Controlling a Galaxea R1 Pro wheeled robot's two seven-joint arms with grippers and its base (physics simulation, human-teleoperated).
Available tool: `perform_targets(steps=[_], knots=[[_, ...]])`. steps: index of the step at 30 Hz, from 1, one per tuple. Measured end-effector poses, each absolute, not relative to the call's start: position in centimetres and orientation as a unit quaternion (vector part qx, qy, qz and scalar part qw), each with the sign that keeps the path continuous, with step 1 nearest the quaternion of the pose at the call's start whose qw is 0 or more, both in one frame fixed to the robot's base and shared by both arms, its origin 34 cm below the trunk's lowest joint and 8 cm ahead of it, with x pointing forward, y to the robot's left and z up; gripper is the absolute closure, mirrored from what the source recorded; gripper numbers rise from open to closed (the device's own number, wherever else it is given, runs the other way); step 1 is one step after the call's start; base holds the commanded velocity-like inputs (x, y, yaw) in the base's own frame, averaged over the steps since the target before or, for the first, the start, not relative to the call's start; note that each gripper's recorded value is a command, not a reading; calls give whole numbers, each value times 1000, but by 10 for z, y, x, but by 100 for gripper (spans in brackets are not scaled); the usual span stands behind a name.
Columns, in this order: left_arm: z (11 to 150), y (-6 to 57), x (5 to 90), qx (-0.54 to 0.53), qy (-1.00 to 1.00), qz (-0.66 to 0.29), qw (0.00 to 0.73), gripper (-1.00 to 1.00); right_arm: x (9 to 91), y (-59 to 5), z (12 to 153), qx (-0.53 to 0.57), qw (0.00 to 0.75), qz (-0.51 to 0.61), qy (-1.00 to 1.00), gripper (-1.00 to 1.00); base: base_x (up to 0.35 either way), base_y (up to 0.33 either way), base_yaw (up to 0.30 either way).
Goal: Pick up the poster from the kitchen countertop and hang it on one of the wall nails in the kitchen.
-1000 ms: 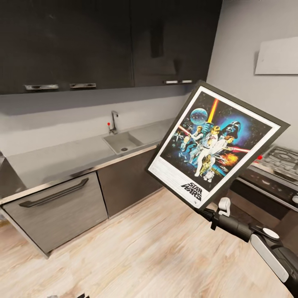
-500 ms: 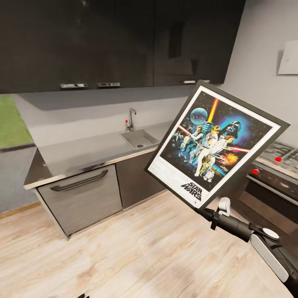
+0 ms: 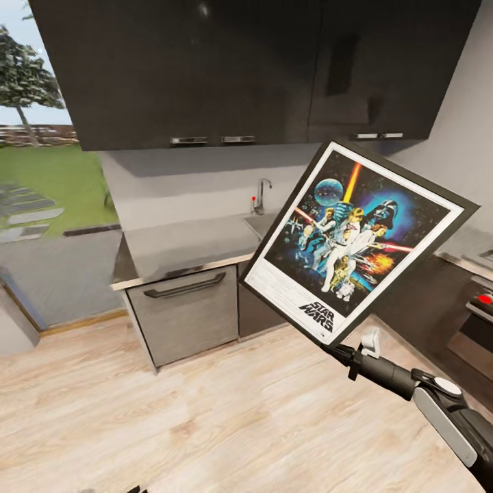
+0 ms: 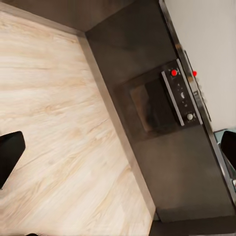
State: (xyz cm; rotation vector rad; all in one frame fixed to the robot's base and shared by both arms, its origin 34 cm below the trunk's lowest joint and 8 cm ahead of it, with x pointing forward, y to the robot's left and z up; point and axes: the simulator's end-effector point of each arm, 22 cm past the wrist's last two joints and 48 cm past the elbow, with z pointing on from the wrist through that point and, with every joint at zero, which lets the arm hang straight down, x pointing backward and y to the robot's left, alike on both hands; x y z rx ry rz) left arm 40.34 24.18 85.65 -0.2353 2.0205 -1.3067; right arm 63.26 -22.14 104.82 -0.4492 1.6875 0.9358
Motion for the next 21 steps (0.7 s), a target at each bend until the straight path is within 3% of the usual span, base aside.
perform_targets(steps=[10,21], knots=[[857,242,403,-91,782,-505,354,-100,633,-221,1048,-190,548,395,712,100,-165,276,273],[857,243,404,-91,782,-505,354,-100,633,-222,1048,-189,548,395,713,100,-194,267,46]])
